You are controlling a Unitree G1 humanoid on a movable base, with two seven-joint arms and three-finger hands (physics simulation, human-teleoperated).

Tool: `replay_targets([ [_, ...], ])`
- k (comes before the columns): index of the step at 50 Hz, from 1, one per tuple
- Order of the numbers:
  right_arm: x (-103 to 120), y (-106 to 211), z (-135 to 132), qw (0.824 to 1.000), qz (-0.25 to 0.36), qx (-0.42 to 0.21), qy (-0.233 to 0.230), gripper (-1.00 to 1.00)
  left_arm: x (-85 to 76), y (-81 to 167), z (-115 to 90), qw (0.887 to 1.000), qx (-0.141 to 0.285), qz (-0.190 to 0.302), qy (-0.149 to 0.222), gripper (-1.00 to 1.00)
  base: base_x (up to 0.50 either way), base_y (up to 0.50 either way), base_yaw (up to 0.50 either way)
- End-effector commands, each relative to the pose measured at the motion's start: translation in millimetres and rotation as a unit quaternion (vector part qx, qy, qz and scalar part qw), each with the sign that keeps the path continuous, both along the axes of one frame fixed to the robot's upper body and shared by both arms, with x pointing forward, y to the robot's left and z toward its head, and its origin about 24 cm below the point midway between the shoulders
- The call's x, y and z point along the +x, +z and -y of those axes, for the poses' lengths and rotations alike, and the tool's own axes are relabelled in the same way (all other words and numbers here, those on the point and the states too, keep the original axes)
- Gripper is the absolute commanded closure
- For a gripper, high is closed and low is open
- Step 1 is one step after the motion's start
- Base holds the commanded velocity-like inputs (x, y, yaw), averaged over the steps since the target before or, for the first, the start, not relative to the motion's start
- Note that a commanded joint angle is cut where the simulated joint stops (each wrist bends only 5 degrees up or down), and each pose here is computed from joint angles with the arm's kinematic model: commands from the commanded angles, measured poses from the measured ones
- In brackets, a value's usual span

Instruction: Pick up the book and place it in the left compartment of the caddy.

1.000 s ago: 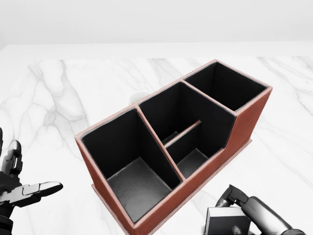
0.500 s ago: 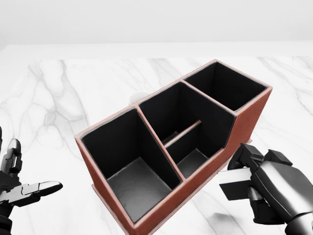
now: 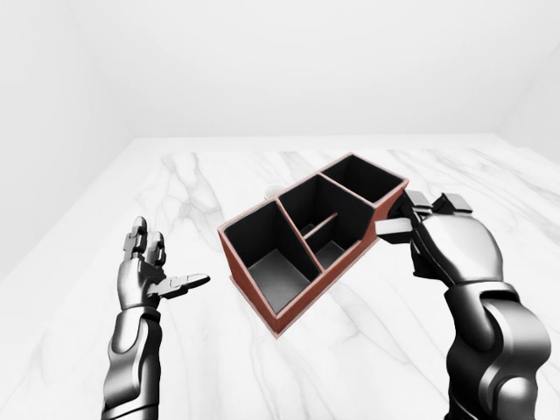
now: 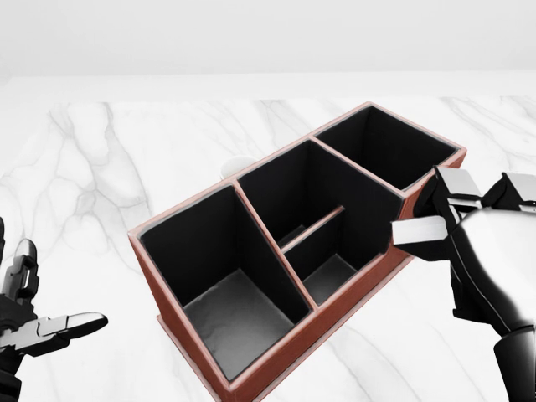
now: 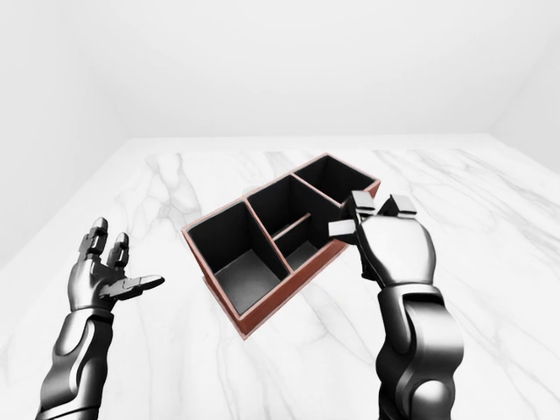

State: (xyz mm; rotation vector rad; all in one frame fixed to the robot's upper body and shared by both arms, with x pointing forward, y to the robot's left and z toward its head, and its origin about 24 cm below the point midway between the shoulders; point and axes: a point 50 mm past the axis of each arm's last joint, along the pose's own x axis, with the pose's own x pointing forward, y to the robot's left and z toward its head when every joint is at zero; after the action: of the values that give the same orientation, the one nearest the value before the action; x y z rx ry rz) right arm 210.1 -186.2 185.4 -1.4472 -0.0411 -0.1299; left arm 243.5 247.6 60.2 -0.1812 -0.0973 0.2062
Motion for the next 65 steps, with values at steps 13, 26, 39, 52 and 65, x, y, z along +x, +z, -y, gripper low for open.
replay_targets([
  [13, -10.3, 51.6, -31.9, 0.987, 0.135, -0.075, 0.042, 1.0, 0.1, -2.1, 1.8, 1.0, 0.0, -0.001, -0.002, -1.0, 0.0, 0.0, 0.0],
  [26, -17.2, 61.3, -55.9, 0.972, 0.164, -0.108, 0.128, 1.0, -1.1, 0.6, 0.4, 1.0, -0.001, 0.0, 0.0, -1.0, 0.0, 0.0, 0.0],
  [39, -12.6, 70.5, -46.8, 0.972, 0.18, -0.079, 0.126, 1.0, -0.4, 1.4, 0.2, 1.0, 0.001, 0.0, 0.0, -1.0, 0.0, 0.0, 0.0],
  [52, -27.4, 89.0, -46.4, 0.946, 0.221, -0.015, 0.238, 1.0, -0.7, -0.7, 0.4, 1.0, 0.002, -0.002, 0.0, -1.0, 0.0, 0.0, 0.0],
  [65, -27.7, 100.8, -38.8, 0.937, 0.26, 0.033, 0.233, 1.0, -0.6, -1.3, 1.3, 1.0, 0.002, -0.003, 0.0, -1.0, 0.0, 0.0, 0.0],
])
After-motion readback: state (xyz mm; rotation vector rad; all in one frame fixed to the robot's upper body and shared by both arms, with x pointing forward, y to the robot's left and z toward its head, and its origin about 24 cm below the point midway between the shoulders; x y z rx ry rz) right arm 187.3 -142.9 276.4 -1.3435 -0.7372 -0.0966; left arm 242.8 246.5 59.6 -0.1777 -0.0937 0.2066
